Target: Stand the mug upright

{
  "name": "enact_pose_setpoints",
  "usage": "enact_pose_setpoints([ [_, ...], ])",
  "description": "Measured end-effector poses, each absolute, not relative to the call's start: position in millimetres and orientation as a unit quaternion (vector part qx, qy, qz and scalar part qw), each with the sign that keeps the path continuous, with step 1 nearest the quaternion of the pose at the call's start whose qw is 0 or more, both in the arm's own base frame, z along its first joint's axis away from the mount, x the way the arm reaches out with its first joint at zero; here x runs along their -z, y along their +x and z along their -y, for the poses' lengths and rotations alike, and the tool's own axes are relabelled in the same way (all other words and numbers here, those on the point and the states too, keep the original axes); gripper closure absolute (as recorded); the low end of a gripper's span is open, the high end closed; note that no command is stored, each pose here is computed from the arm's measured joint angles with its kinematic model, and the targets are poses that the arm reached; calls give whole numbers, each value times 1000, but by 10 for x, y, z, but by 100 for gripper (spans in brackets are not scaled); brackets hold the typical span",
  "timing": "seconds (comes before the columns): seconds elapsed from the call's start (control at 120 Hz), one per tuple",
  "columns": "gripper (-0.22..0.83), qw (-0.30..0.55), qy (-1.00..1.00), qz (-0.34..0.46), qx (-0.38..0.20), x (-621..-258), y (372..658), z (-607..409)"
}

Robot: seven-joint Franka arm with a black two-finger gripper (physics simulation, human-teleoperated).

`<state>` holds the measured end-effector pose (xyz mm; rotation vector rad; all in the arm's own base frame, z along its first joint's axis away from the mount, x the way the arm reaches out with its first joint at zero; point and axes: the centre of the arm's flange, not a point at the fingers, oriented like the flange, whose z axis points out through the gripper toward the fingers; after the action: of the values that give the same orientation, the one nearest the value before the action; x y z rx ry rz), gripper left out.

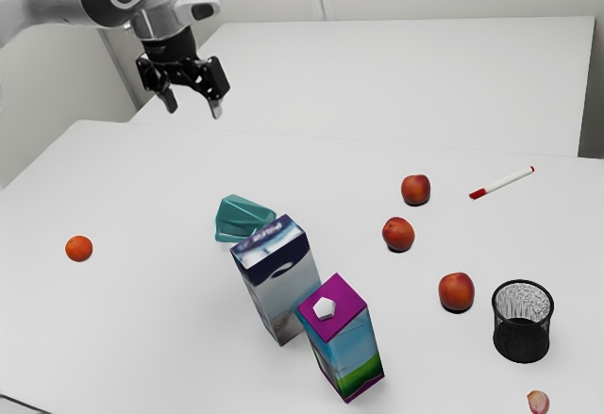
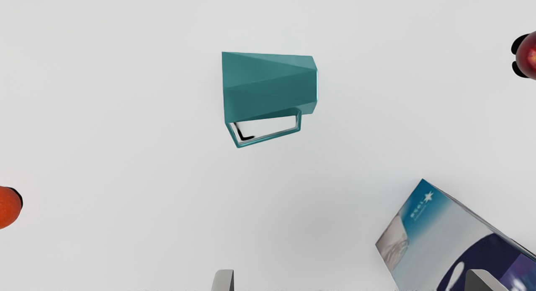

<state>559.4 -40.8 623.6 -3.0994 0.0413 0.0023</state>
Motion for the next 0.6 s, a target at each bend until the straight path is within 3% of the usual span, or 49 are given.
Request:
enact_pose_setpoints([
  [0.333,0,-12,-999,13,-36,-6007,5554,218],
  [0.6,0,-119,-986,87,-80,-5149,5679,-511],
])
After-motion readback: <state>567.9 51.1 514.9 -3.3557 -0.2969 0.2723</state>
